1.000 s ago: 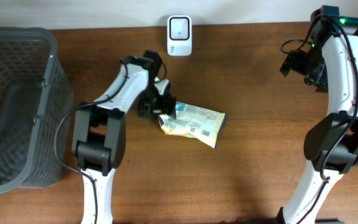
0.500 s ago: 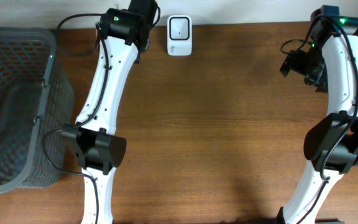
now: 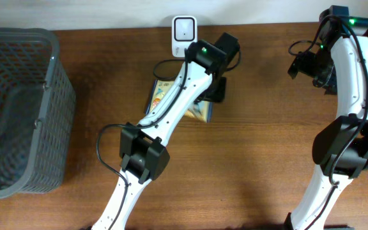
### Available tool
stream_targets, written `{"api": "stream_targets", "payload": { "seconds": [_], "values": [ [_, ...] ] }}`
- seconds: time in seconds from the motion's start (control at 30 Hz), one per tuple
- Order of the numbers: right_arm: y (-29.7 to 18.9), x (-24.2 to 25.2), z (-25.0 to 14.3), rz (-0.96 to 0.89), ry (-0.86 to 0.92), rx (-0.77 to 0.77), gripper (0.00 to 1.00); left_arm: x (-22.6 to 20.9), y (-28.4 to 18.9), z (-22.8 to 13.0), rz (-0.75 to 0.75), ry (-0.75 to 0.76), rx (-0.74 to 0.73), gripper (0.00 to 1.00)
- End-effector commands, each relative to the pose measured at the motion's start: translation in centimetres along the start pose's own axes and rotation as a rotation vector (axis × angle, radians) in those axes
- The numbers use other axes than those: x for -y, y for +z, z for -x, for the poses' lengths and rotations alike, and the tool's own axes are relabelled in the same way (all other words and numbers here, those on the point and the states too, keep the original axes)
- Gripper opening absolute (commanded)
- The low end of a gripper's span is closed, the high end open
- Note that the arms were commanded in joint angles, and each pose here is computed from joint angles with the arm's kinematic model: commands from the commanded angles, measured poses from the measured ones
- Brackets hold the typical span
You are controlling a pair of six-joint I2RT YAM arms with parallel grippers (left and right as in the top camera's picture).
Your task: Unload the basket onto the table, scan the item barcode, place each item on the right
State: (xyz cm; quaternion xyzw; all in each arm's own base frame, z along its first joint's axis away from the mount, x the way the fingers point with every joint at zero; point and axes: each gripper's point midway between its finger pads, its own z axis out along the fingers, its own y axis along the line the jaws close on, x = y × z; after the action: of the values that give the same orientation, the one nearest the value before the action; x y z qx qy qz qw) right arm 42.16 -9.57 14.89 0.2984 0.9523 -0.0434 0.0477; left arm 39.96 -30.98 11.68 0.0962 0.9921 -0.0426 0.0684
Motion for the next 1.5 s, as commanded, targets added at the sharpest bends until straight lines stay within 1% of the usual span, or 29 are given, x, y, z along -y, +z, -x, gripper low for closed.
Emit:
{"api": "stream_targets", "payload": {
  "seconds": [0.0,0.03,0.07,0.1,0.13,0.17,0.2,0.27,0.37,0.47,0.57,0.6,0.63,0.7,0.73,0.8,0.87,0.9,0.93,1.0,1.1,1.2,1.23,1.27,1.3,1.33,1.37,1.4,1.47],
  "values": [
    [-0.8,0.2,0.4,-0.004,0.007,0.029,0.99,2.3,-1.6,0.3,-0.187,0.034,-0.019,0.98],
    [-0.8,0.2,0.4,-0.004,0.007,0.029,0.99,1.7,-2.4,1.0,-0.192,0.03,0.003,0.96],
    [-0.8,0.2,0.4,-0.004,0.007,0.029,0.99,-0.1,-3.6,2.2,-0.185,0.032,0.045,0.84],
    [-0.8,0.2,0.4,-0.004,0.007,0.029,0.99,-5.3,-4.0,3.8,-0.034,-0.029,0.091,0.38],
    [-0.8,0.2,0.4,-0.004,0.007,0.029,0.99,-10.9,-3.6,4.4,0.127,-0.092,0.09,0.16],
    [-0.8,0.2,0.4,-0.004,0.007,0.029,0.99,-13.2,-2.4,4.3,0.151,-0.132,0.052,0.02],
    [-0.8,0.2,0.4,-0.004,0.007,0.029,0.99,-13.8,-1.2,4.0,0.121,-0.155,0.009,0.0],
    [-0.8,0.2,0.4,-0.004,0.007,0.029,0.99,-13.1,3.9,2.3,0.031,-0.183,-0.141,0.0],
    [-0.8,0.2,0.4,-0.004,0.007,0.029,0.99,-11.0,10.3,-1.0,0.017,-0.159,-0.315,0.0],
    [-0.8,0.2,0.4,-0.004,0.007,0.029,0.99,-7.3,11.0,-1.3,-0.067,-0.121,-0.316,0.0],
    [-0.8,0.2,0.4,-0.004,0.007,0.029,0.99,-7.1,8.8,0.6,-0.079,-0.113,-0.237,0.0],
    [-0.8,0.2,0.4,-0.004,0.007,0.029,0.99,-8.8,6.9,2.0,-0.066,-0.14,-0.19,0.02],
    [-0.8,0.2,0.4,-0.004,0.007,0.029,0.99,-10.7,5.5,2.9,-0.053,-0.172,-0.16,0.32],
    [-0.8,0.2,0.4,-0.004,0.007,0.029,0.99,-15.5,4.8,3.3,-0.04,-0.267,-0.166,0.79],
    [-0.8,0.2,0.4,-0.004,0.007,0.029,0.99,-16.7,5.0,3.0,-0.034,-0.293,-0.187,0.86],
    [-0.8,0.2,0.4,-0.004,0.007,0.029,0.99,-17.1,6.2,2.2,-0.1,-0.257,-0.247,0.89],
    [-0.8,0.2,0.4,-0.004,0.007,0.029,0.99,-17.1,6.9,1.5,-0.102,-0.247,-0.28,0.93],
    [-0.8,0.2,0.4,-0.004,0.007,0.029,0.99,-17.2,6.5,1.6,-0.104,-0.25,-0.271,0.94],
    [-0.8,0.2,0.4,-0.004,0.007,0.029,0.99,-17.9,5.2,2.1,-0.095,-0.255,-0.239,0.99],
    [-0.8,0.2,0.4,-0.004,0.007,0.029,0.99,-22.0,2.8,2.8,0.05,-0.367,-0.16,0.99],
    [-0.8,-0.2,0.6,0.017,0.012,0.033,0.99,-25.4,2.6,2.8,0.111,-0.427,-0.145,0.99],
    [-1.2,-3.6,0.0,0.208,0.008,-0.015,0.99,-25.7,2.6,2.8,0.113,-0.434,-0.144,0.99],
    [-1.7,-5.5,-0.6,0.325,-0.019,-0.05,0.99,-25.7,2.6,2.8,0.113,-0.434,-0.144,0.99],
    [-3.9,-11.8,-2.4,0.645,-0.432,-0.015,0.99,-25.7,2.6,2.8,0.113,-0.434,-0.144,0.99],
    [-4.7,-14.1,-4.0,0.719,-0.636,0.02,0.99,-25.7,2.6,2.8,0.113,-0.434,-0.144,0.99],
    [-4.5,-16.5,-6.5,0.712,-0.859,0.047,0.99,-25.7,2.6,2.8,0.113,-0.434,-0.144,0.99],
    [-4.0,-17.5,-7.8,0.685,-0.969,0.056,0.99,-25.7,2.6,2.8,0.113,-0.434,-0.144,0.99],
    [-1.9,-19.4,-10.2,0.546,-1.213,0.078,0.99,-25.7,2.6,2.8,0.113,-0.434,-0.144,0.99],
    [2.1,-21.3,-13.6,0.354,-1.443,0.072,0.98,-25.7,2.6,2.8,0.113,-0.434,-0.144,0.99]
  ]
}}
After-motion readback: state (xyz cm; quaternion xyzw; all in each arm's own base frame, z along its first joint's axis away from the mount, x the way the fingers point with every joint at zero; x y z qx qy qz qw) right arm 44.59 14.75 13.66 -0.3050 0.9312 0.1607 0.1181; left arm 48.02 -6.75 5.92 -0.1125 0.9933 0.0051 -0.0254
